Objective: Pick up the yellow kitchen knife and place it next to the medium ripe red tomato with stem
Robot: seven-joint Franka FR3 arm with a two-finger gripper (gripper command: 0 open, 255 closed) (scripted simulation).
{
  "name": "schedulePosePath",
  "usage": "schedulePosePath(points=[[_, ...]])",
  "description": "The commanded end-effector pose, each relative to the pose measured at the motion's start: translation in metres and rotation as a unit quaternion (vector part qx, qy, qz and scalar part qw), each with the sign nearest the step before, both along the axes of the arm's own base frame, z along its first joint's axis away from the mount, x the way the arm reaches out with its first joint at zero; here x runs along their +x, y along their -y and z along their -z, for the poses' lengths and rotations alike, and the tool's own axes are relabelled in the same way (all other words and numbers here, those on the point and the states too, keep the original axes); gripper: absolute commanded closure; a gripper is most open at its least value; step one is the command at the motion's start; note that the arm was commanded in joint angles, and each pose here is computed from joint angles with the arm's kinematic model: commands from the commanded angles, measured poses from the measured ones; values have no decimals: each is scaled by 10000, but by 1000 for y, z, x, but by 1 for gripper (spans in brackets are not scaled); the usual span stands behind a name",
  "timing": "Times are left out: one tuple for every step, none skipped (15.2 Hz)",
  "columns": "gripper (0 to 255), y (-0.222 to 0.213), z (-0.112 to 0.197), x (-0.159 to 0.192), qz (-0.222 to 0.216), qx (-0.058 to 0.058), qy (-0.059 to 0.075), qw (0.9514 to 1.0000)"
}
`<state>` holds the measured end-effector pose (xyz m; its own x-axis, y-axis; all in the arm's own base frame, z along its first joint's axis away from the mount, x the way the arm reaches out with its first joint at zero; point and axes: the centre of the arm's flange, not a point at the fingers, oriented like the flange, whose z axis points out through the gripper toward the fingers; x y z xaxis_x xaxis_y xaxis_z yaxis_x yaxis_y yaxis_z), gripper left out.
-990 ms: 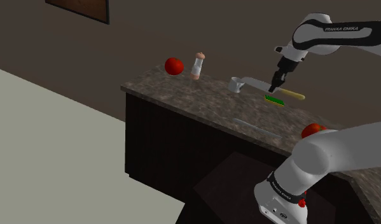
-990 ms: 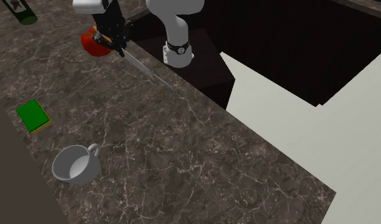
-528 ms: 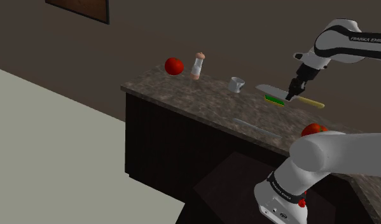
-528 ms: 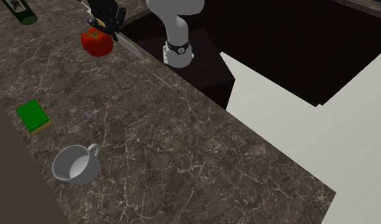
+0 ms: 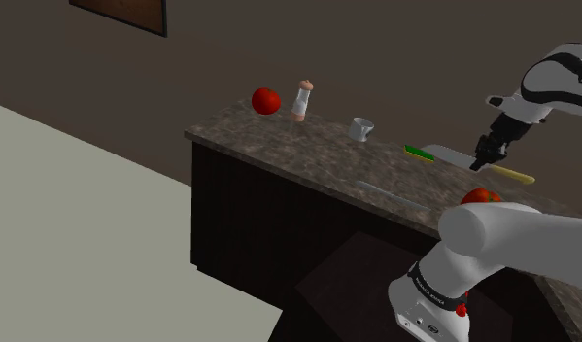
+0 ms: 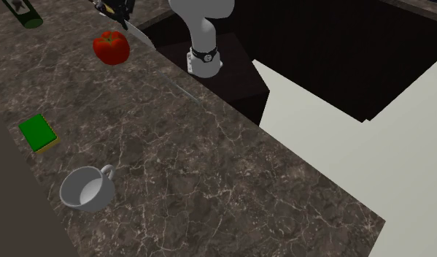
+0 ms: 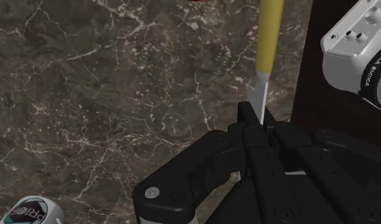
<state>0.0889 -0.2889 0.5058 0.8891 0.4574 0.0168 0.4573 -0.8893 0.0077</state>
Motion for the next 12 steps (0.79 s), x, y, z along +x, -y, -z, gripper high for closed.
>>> schedulePosePath(points=[[255, 2, 1, -27, -5, 1, -6, 10000], [255, 4, 1, -40, -5, 1, -6, 10000], [255, 6, 1, -53, -5, 1, -6, 10000], [255, 7, 1, -66, -5, 1, -6, 10000], [255, 9, 1, -80, -5, 1, -6, 10000], [255, 11, 1, -93, -5, 1, -6, 10000], [255, 13, 1, -106, -5, 1, -6, 10000], [255, 14, 1, -119, -5, 1, -6, 10000], [255, 16, 1, -132, -5, 1, -6, 10000], [255, 18, 1, -145, -5, 1, -6, 10000], [255, 19, 1, -158, -5, 1, -6, 10000], [255, 21, 1, -171, -5, 1, -6, 10000]])
